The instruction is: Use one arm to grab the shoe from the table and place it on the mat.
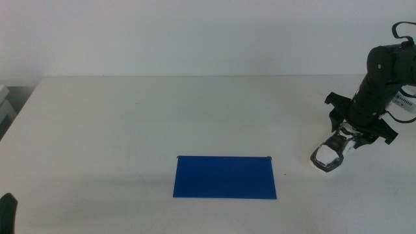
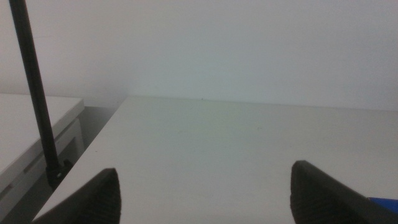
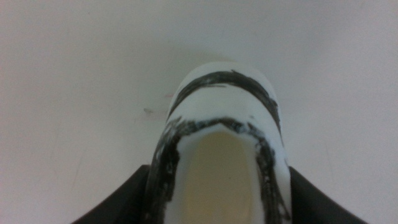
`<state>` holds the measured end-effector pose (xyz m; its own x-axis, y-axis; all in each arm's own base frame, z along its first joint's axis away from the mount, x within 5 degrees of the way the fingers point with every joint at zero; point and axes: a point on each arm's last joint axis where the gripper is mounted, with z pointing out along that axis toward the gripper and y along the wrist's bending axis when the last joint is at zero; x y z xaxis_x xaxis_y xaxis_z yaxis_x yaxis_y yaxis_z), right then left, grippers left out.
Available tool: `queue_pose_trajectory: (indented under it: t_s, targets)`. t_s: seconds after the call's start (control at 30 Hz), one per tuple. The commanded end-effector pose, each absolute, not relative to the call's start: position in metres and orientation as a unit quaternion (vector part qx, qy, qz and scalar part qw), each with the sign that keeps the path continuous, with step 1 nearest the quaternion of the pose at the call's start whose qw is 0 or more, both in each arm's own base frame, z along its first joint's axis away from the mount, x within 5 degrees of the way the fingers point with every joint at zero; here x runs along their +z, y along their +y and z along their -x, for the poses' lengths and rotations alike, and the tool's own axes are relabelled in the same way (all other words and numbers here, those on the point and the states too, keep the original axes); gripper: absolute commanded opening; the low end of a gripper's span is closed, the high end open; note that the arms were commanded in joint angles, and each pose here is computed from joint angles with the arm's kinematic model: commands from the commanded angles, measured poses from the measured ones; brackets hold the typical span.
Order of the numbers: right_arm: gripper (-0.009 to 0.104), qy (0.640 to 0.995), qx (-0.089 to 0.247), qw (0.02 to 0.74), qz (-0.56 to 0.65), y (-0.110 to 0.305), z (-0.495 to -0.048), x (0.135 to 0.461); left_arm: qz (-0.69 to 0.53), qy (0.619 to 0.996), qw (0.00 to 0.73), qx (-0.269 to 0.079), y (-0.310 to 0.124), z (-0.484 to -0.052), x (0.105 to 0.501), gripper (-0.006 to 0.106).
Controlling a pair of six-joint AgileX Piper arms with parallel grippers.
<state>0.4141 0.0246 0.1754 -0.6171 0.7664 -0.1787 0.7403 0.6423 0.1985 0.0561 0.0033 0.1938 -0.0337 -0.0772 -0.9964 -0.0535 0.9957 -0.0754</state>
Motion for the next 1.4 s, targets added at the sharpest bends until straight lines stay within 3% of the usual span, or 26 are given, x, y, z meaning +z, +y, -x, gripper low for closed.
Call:
queue_pose_trajectory:
  t_s: [0.0, 0.3, 0.47, 0.57, 0.7, 0.9, 1.17, 1.37]
  targets:
    - [-0.004, 0.893, 0.072, 0.165, -0.413, 0.025, -0.415, 0.207, 0.041, 0.69, 0.723, -0.016, 0.002, -0.056, 0.2, 0.094]
    - [-0.004, 0.883, 0.027, 0.12, -0.453, 0.021, -0.405, 0.208, 0.041, 0.69, 0.723, -0.016, 0.002, -0.056, 0.2, 0.094]
    - [-0.004, 0.875, -0.038, 0.146, -0.459, 0.038, -0.395, 0.235, 0.041, 0.69, 0.723, -0.016, 0.002, -0.056, 0.2, 0.094]
    - [-0.004, 0.865, -0.051, 0.157, -0.473, 0.056, -0.388, 0.258, 0.041, 0.69, 0.723, -0.016, 0.002, -0.056, 0.2, 0.094]
    - [-0.004, 0.862, -0.044, 0.163, -0.478, 0.082, -0.385, 0.28, 0.041, 0.69, 0.723, -0.016, 0.002, -0.056, 0.2, 0.094]
    - [-0.004, 0.849, 0.006, 0.186, -0.495, 0.133, -0.377, 0.301, 0.041, 0.69, 0.723, -0.016, 0.002, -0.056, 0.2, 0.094]
    - [-0.004, 0.85, 0.035, 0.171, -0.497, 0.181, -0.361, 0.298, 0.041, 0.69, 0.723, -0.016, 0.002, -0.056, 0.2, 0.094]
    - [-0.004, 0.871, 0.048, 0.162, -0.462, 0.23, -0.364, 0.283, 0.041, 0.69, 0.723, -0.016, 0.002, -0.056, 0.2, 0.094]
